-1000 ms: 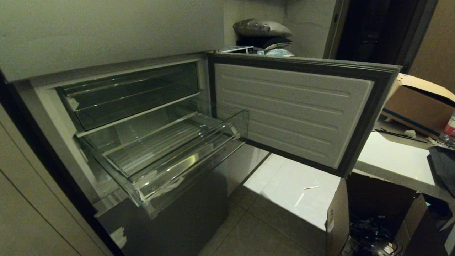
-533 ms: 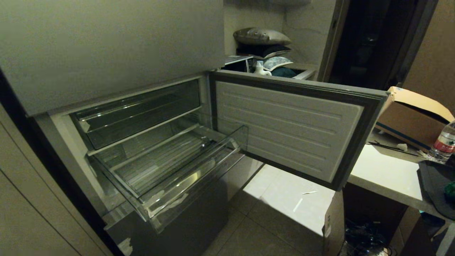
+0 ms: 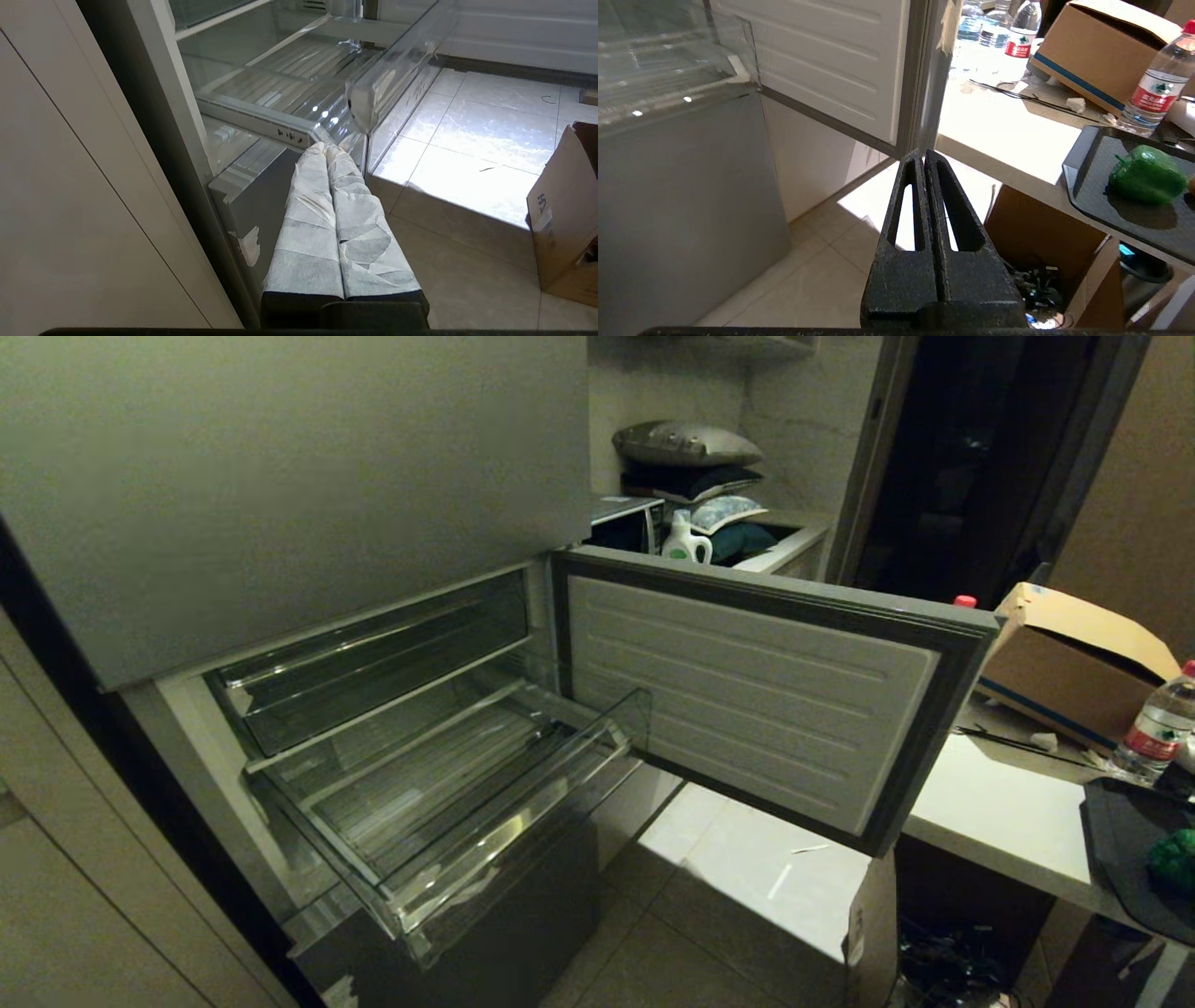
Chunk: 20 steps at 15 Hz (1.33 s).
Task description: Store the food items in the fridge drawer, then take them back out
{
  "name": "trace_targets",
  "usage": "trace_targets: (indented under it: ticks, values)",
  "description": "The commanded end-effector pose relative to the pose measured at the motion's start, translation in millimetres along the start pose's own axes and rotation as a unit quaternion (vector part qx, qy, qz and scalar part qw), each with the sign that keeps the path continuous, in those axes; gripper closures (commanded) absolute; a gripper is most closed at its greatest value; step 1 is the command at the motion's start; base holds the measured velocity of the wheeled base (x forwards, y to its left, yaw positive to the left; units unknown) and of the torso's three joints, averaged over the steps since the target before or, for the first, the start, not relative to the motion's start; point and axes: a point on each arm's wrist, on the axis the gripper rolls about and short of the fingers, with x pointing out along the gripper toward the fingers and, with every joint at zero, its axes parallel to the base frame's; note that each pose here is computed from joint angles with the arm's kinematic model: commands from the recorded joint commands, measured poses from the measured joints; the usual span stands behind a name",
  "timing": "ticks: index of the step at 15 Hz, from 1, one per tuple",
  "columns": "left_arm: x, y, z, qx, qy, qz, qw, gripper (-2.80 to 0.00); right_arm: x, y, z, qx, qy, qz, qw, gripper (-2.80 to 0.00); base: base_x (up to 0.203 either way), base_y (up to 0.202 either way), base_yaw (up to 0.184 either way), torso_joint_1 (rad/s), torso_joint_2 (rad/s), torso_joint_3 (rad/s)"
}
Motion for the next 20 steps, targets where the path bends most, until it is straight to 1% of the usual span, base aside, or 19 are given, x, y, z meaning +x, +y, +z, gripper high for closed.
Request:
trace_targets:
  ticks: [1, 4, 7, 10, 11, 13, 14, 15, 17, 19, 20]
  values:
    - [0, 0.0, 0, 0.000, 0.001, 0.000, 1.0000, 0.00, 2, 0, -8, 0.003, 0.014, 0.001, 1.000, 0.00, 0.000, 0.000, 0.000, 0.167, -0.33, -0.187]
    - [0, 0.0, 0, 0.000, 0.001, 0.000, 1.0000, 0.00, 2, 0, -8, 0.001, 0.014, 0.002, 1.000, 0.00, 0.000, 0.000, 0.000, 0.079, -0.18, -0.088]
    - [0, 0.0, 0, 0.000, 0.001, 0.000, 1.0000, 0.00, 2, 0, -8, 0.017, 0.013, -0.002, 1.000, 0.00, 0.000, 0.000, 0.000, 0.000, 0.00, 0.000]
    - [0, 0.0, 0, 0.000, 0.001, 0.000, 1.0000, 0.00, 2, 0, -8, 0.013, 0.013, -0.002, 1.000, 0.00, 0.000, 0.000, 0.000, 0.000, 0.00, 0.000]
    - [0, 0.0, 0, 0.000, 0.001, 0.000, 1.0000, 0.00, 2, 0, -6, 0.016, 0.011, -0.008, 1.000, 0.00, 0.000, 0.000, 0.000, 0.000, 0.00, 0.000]
    - [0, 0.0, 0, 0.000, 0.000, 0.000, 1.0000, 0.00, 6, -1, 8, 0.025, 0.029, -0.026, 0.999, 0.00, 0.000, 0.000, 0.000, 0.000, 0.00, 0.000]
    - [0, 0.0, 0, 0.000, 0.000, 0.000, 1.0000, 0.00, 11, -3, 23, 0.037, 0.038, -0.040, 0.998, 0.00, 0.000, 0.000, 0.000, 0.000, 0.00, 0.000]
    - [0, 0.0, 0, -0.003, 0.000, 0.000, 1.0000, 0.00, 19, -4, 37, 0.054, 0.056, -0.059, 0.995, 0.00, 0.000, 0.000, 0.000, 0.000, 0.00, 0.000]
    - [0, 0.1, 0, -0.006, 0.000, 0.001, 1.0000, 0.00, 45, -7, 66, 0.094, 0.096, -0.098, 0.986, 0.00, 0.000, 0.000, 0.000, 0.000, 0.00, 0.000]
    - [0, 0.0, 0, -0.006, 0.000, 0.001, 1.0000, 0.00, 81, -16, 91, 0.136, 0.133, -0.150, 0.970, 0.00, 0.000, 0.000, 0.000, 0.000, 0.00, 0.000]
    - [0, 0.1, 0, -0.006, 0.000, 0.001, 1.0000, 0.00, 100, -24, 100, 0.152, 0.148, -0.181, 0.960, 0.00, 0.000, 0.000, 0.000, 0.000, 0.00, 0.000]
